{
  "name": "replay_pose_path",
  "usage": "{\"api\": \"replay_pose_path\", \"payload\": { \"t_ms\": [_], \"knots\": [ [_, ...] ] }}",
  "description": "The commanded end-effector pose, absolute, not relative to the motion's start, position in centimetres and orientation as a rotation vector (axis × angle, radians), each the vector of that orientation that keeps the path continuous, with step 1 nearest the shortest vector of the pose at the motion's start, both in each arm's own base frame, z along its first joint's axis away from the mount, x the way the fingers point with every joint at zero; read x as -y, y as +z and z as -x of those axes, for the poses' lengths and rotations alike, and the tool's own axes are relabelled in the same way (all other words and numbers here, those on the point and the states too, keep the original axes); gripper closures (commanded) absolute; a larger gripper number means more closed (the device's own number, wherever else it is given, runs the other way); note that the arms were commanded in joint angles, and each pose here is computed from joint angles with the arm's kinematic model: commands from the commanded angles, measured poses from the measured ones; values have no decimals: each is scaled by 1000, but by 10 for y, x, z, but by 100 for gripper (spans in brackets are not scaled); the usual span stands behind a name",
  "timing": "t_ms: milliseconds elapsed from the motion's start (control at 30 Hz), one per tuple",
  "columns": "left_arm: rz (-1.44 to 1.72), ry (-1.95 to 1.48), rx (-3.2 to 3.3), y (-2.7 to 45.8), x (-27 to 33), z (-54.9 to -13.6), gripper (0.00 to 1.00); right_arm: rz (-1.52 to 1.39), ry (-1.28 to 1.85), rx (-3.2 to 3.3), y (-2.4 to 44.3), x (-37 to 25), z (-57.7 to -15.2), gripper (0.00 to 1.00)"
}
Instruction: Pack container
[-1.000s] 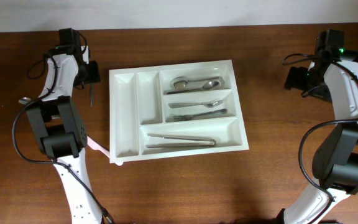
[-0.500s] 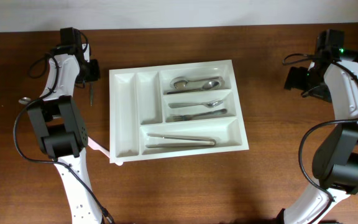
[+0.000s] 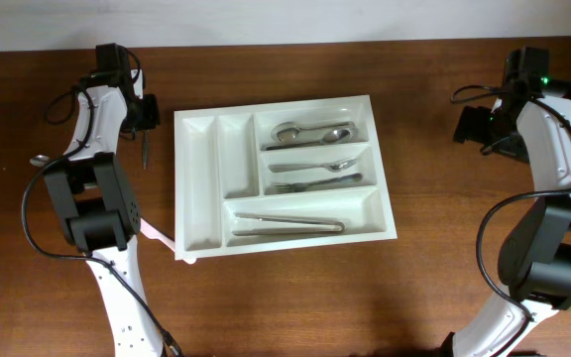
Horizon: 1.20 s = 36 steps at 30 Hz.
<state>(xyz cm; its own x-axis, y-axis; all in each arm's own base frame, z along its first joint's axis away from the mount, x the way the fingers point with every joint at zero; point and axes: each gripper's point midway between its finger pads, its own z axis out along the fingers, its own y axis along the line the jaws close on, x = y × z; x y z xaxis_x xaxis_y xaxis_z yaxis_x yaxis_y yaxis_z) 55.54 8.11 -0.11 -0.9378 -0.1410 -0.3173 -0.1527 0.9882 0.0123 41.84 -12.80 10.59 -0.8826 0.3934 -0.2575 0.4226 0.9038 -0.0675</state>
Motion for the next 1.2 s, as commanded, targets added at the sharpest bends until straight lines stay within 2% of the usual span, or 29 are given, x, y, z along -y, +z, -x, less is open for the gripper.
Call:
{"api": "replay_pose_path", "payload": {
  "t_ms": [0,167,667,1167],
  "knots": [
    [224,48,-2984,-76,-78,-525,91,-636,-178,-2810,110,131,-422,1],
    [221,53,-2928,-52,-81,-544,98,-636,-178,-2809,110,131,-423,1],
    [211,60,-2830,11,-83,-572,98,-636,-178,-2809,110,131,-423,1],
    [203,52,-2781,56,-81,-580,98,-636,-178,-2809,110,131,-423,1]
  ]
}}
